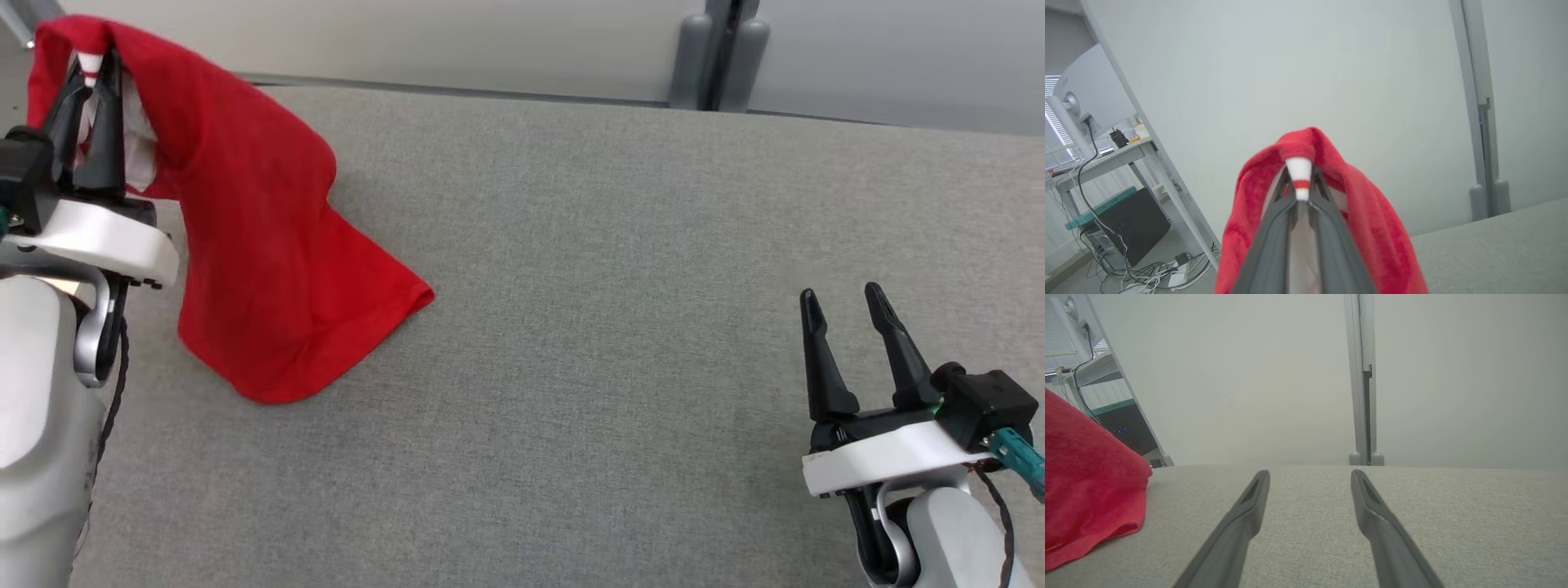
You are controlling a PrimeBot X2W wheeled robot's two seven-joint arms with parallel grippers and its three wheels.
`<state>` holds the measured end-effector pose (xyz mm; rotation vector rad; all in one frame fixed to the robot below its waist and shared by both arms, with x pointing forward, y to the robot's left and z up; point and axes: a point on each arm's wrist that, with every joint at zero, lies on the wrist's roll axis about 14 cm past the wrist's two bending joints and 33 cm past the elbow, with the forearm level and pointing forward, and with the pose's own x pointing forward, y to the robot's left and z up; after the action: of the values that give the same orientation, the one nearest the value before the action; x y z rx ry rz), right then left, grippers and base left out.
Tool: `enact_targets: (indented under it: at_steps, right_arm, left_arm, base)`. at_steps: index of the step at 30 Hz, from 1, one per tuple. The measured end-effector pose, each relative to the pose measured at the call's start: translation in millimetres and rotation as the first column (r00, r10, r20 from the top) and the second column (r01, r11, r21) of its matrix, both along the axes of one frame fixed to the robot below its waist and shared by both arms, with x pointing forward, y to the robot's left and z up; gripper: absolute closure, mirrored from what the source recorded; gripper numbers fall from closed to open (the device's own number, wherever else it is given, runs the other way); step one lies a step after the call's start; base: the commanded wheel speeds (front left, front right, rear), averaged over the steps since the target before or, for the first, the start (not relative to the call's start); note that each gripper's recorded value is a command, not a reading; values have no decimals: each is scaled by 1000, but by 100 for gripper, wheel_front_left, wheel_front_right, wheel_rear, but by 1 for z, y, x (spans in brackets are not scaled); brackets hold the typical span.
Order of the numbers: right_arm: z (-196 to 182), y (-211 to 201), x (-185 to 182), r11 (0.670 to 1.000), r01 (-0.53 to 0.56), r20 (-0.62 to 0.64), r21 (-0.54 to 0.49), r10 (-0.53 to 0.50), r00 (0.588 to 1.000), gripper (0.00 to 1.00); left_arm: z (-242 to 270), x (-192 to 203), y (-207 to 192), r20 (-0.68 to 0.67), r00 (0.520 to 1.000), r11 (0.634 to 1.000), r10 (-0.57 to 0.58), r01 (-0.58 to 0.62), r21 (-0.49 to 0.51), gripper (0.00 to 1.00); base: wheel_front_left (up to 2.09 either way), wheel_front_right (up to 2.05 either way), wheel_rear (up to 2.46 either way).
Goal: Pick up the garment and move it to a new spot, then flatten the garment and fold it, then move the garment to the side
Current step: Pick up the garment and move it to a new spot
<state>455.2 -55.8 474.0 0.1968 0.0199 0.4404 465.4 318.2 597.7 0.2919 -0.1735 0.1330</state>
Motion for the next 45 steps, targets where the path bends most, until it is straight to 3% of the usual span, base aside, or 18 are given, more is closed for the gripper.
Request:
enact_targets:
  at_steps: [8, 18, 22, 24, 27, 32, 34, 40, 45]
  right_arm:
    - [23, -19, -13, 997, 74, 36, 37, -75, 997, 0]
    - [43, -64, -28, 975, 208, 70, 80, -213, 974, 0]
    - [48, -83, -35, 960, 263, 77, 93, -270, 960, 0]
    - [52, -93, -39, 950, 294, 85, 104, -303, 949, 0]
    - [52, -97, -42, 946, 306, 83, 109, -316, 945, 0]
    - [50, -99, -44, 943, 315, 75, 111, -324, 943, 0]
    - [49, -101, -44, 941, 321, 72, 112, -330, 941, 0]
    - [50, -105, -42, 936, 331, 72, 116, -341, 937, 0]
    - [43, -110, -41, 931, 346, 52, 116, -353, 934, 0]
  left_arm:
    - [84, 1, -76, 228, 959, 985, -170, 164, 43, 100]
    - [144, 5, -141, 334, 895, 955, -296, 287, 76, 100]
    - [158, -1, -194, 350, 838, 906, -418, 412, 97, 100]
    - [160, -9, -232, 342, 795, 861, -500, 498, 101, 100]
    - [155, -20, -265, 343, 749, 795, -567, 607, -9, 100]
    - [152, -35, -294, 326, 699, 732, -637, 681, -28, 100]
    - [151, -32, -295, 320, 707, 737, -631, 675, -37, 100]
    - [133, 6, -279, 262, 785, 807, -561, 590, -40, 100]
    - [76, 48, -279, 89, 848, 848, -522, 527, -50, 100]
  base:
    - [0, 0, 0]
    - [0, 0, 0]
    - [0, 0, 0]
    - [0, 0, 0]
    - [0, 0, 0]
    - [0, 0, 0]
    - [0, 0, 0]
    - [0, 0, 0]
    - [0, 0, 0]
